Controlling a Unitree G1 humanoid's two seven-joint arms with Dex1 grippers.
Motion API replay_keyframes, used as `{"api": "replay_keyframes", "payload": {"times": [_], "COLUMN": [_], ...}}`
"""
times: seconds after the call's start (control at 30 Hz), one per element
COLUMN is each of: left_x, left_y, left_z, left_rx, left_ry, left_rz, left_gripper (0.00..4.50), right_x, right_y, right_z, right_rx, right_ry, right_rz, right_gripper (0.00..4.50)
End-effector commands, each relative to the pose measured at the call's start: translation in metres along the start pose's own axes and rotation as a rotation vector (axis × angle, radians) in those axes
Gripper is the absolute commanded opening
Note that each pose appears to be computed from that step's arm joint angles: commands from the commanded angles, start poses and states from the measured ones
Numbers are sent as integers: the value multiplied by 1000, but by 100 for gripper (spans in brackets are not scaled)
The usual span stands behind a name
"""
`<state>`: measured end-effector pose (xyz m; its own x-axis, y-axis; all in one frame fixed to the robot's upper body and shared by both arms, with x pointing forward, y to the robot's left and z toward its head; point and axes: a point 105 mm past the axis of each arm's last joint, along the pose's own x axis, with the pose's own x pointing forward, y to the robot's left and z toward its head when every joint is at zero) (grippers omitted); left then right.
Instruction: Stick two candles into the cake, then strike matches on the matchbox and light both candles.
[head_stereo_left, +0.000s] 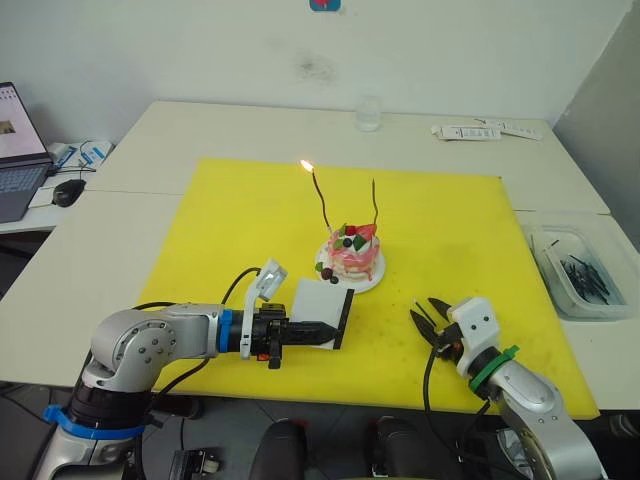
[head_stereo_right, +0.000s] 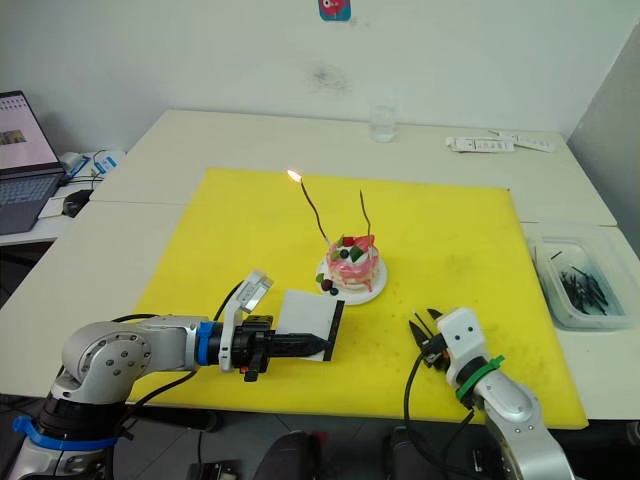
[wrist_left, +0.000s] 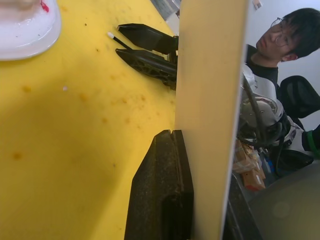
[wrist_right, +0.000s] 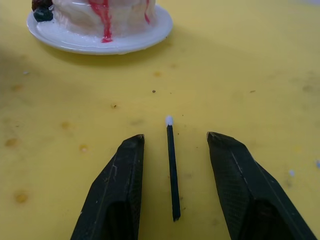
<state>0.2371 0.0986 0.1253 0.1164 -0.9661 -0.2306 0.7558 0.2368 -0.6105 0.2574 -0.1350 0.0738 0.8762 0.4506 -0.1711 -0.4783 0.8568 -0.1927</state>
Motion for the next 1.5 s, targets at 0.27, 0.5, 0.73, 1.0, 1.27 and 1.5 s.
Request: {"api": "replay_keyframes", "payload": {"times": [0.27,0.5,0.73,1.0,1.27,1.5], "left_x": [0,0,0,2,12,28], "left_y": [-7,-8,-6,-5,-9,-6], "left_z": [4,3,4,6,17,26], "left_rx": [33,33,30,25,44,53], "left_ry": [5,4,1,-8,-70,-111], "left_rz": [-20,-20,-21,-19,-10,8], "left_gripper": [0,0,0,0,0,0], "right_x": [1,-6,-5,-1,-19,-37], "right_y": [-2,3,8,9,19,31], "right_z": [-11,-14,-14,-8,52,85], "right_rx": [61,78,94,95,-110,-297], "right_ry": [12,18,18,-3,-69,18], "right_rz": [-2,10,26,53,253,488], "right_gripper": [204,204,3,1,1,1]}}
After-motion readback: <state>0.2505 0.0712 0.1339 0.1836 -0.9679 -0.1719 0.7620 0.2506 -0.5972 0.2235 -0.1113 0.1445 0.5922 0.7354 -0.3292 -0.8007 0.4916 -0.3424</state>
